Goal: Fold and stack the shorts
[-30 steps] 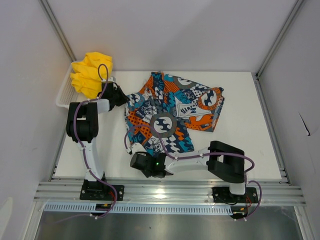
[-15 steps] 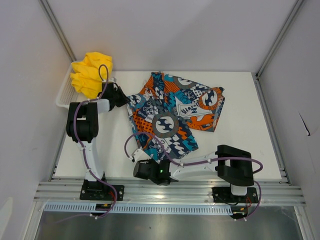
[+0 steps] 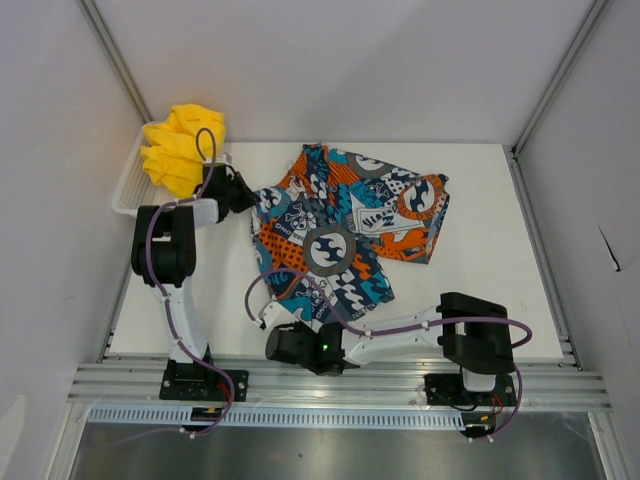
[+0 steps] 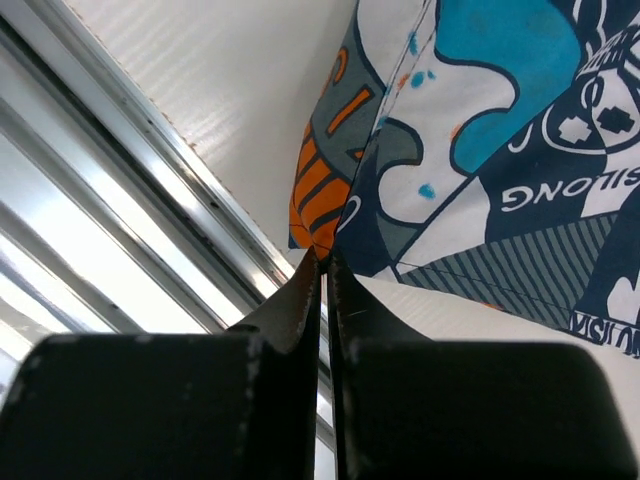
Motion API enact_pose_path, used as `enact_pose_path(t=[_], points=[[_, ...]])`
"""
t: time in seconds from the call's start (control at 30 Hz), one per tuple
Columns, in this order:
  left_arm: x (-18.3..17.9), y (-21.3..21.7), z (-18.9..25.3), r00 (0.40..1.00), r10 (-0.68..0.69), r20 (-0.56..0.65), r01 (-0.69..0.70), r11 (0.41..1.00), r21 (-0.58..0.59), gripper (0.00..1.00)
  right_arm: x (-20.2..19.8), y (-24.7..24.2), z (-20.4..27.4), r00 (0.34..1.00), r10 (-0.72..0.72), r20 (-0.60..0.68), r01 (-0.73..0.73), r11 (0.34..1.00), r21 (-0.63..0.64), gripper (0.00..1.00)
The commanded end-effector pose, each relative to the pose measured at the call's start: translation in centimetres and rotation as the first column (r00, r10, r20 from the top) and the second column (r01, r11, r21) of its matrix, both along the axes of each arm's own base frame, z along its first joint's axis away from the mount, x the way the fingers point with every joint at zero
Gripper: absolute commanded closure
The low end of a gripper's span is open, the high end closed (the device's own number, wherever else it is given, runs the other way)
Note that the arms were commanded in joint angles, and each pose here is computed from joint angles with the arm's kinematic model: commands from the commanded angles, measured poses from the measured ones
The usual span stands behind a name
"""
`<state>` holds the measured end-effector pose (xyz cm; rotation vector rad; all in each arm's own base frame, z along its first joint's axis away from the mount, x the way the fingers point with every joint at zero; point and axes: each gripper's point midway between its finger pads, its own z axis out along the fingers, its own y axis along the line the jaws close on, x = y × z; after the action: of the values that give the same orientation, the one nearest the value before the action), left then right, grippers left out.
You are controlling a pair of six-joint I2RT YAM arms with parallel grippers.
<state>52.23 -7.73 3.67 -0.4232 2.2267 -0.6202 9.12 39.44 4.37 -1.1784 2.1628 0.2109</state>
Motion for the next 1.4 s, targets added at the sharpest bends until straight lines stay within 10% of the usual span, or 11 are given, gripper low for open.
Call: enact_pose_path(t=[0.0,0.8,0.93,1.37], points=[[1.1,0.2,3.9,0.994,0.003,0.108,-0.002,1.000,-0.010,1.00,0.1,1.9,2.7,1.000,0.011,0.006,-0.012,0.993,0.120,1.00],[1.0,0.2,3.4,0.995,0.010,0.098,-0.007,1.000,-0.028,1.00,-5.6,6.4,1.5,0.922,0.359,-0.146,-0.321,0.919,0.228,0.87],[1.0,0.1,3.4,0.995,0.009,0.096,-0.007,1.000,-0.030,1.00,-5.4,6.9,2.3,0.921,0.356,-0.160,-0.304,0.911,0.279,0.59],[0.9,0.1,3.2,0.995,0.008,0.095,-0.005,1.000,-0.031,1.00,-1.3,6.7,2.6,0.962,0.157,-0.222,-0.083,0.947,0.311,0.38]])
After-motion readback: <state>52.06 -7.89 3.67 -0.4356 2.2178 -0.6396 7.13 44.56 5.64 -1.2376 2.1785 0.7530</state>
